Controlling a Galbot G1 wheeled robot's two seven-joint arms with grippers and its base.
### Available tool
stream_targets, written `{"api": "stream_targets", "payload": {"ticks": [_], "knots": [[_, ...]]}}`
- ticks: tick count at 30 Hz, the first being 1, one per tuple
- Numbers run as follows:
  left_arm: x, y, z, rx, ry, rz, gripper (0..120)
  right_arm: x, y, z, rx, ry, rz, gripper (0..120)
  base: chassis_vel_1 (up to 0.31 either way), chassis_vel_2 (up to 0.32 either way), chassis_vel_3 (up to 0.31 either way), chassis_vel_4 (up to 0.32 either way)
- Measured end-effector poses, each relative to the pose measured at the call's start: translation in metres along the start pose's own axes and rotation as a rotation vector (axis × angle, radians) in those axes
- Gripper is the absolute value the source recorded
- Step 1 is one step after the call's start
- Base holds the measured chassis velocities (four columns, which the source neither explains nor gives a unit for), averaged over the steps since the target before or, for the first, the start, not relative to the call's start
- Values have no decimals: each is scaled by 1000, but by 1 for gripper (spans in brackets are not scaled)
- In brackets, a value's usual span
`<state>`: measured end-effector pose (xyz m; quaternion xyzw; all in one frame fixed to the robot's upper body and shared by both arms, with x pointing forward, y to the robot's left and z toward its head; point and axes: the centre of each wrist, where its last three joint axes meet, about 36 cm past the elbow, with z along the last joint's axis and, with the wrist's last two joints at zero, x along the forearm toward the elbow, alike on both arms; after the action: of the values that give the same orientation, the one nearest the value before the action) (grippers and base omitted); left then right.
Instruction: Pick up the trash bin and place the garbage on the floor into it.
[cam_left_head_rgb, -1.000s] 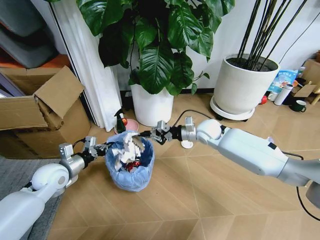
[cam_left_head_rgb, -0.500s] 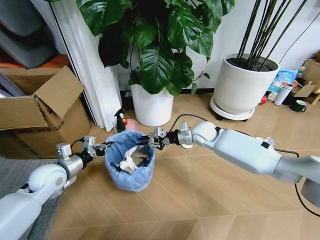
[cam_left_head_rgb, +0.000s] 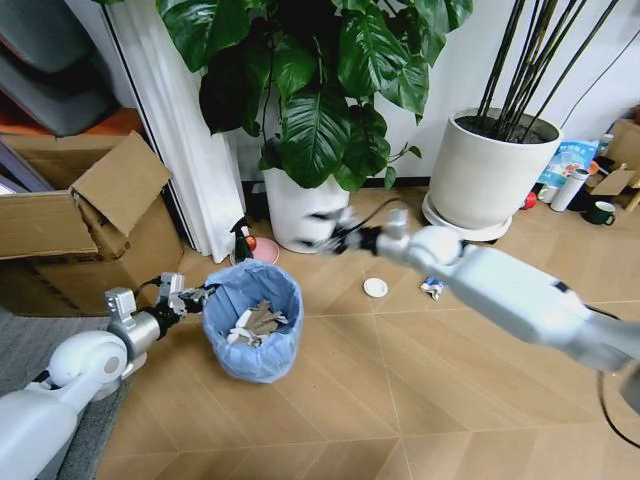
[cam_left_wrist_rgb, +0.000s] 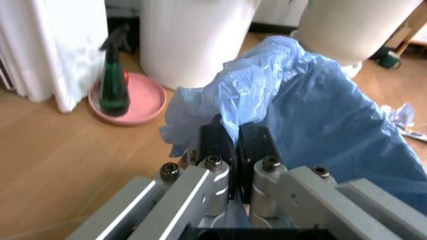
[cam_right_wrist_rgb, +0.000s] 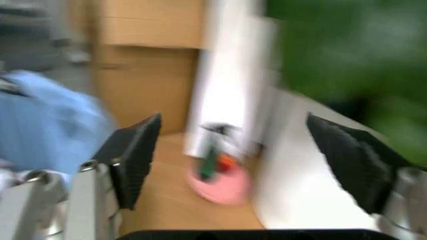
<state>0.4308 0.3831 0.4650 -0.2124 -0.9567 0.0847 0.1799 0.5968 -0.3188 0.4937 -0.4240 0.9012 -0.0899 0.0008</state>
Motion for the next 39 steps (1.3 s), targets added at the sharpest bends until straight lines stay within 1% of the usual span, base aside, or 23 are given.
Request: {"api": "stream_targets", "payload": {"ticks": [2, 3, 4, 5, 6, 7, 9, 10, 11, 12, 13, 14, 16, 17, 18, 22, 23, 26, 28, 31, 32, 34, 39], "knots": [[4, -5, -2, -1, -16, 4, 0, 77, -10, 16, -83, 25, 182, 94, 0, 0, 0, 0], [4, -5, -2, -1, -16, 4, 0, 77, -10, 16, -83, 25, 182, 94, 0, 0, 0, 0], [5, -5, -2, -1, -20, 3, 0, 101, -10, 22, -96, 34, 236, 98, 0, 0, 0, 0], [5, -5, -2, -1, -21, 3, 0, 103, -11, 22, -97, 35, 242, 98, 0, 0, 0, 0], [6, -7, -4, 0, -29, 2, 0, 158, -1, 41, -111, 68, 373, 100, 0, 0, 0, 0], [6, -7, -4, 0, -29, 2, 0, 158, -1, 41, -111, 68, 373, 100, 0, 0, 0, 0], [8, -9, -6, -2, -39, -1, 0, 208, 13, 52, -89, 85, 497, 100, 0, 0, 0, 0], [8, -9, -6, -2, -39, -1, 0, 208, 13, 52, -89, 85, 497, 100, 0, 0, 0, 0], [8, -9, -6, -3, -40, -1, 0, 221, 18, 56, -86, 90, 525, 100, 0, 0, 0, 0], [8, -10, -5, -3, -41, -1, 0, 235, 26, 62, -81, 100, 556, 100, 0, 0, 0, 0], [7, -12, -4, -4, -42, -2, 0, 262, 40, 73, -61, 115, 613, 100, 0, 0, 0, 0], [7, -12, -4, -4, -42, -2, 0, 262, 40, 73, -61, 115, 613, 100, 0, 0, 0, 0], [7, -14, -1, -5, -44, -5, 0, 299, 62, 83, -45, 103, 718, 100, 0, 0, 0, 0], [7, -14, 0, -6, -44, -7, 0, 306, 69, 86, -51, 101, 741, 100, 0, 0, 0, 0], [7, -14, 0, -6, -44, -7, 0, 306, 69, 86, -51, 101, 741, 100, 0, 0, 0, 0], [12, -11, 3, -8, -43, -21, 0, 337, 109, 110, -96, 106, 801, 100, 0, 0, 0, 0], [12, -11, 3, -8, -43, -21, 0, 337, 109, 110, -96, 106, 801, 100, 0, 0, 0, 0], [17, -8, 5, -9, -37, -33, 0, 344, 124, 118, -111, 104, 813, 100, 0, 0, 0, 0], [19, -7, 7, -8, -33, -37, 0, 344, 127, 120, -119, 101, 815, 100, 0, 0, 0, 0], [26, -3, 18, -6, -10, -50, 0, 341, 133, 128, -141, 107, 801, 100, 0, 0, 0, 0], [26, -3, 18, -6, -10, -50, 0, 341, 133, 128, -141, 107, 801, 100, 0, 0, 0, 0], [34, 1, 26, -5, 9, -62, 0, 338, 136, 134, -160, 126, 770, 100, 0, 0, 0, 0], [42, 6, 30, -8, 20, -76, 0, 335, 136, 139, -177, 167, 710, 100, 0, 0, 0, 0]]}}
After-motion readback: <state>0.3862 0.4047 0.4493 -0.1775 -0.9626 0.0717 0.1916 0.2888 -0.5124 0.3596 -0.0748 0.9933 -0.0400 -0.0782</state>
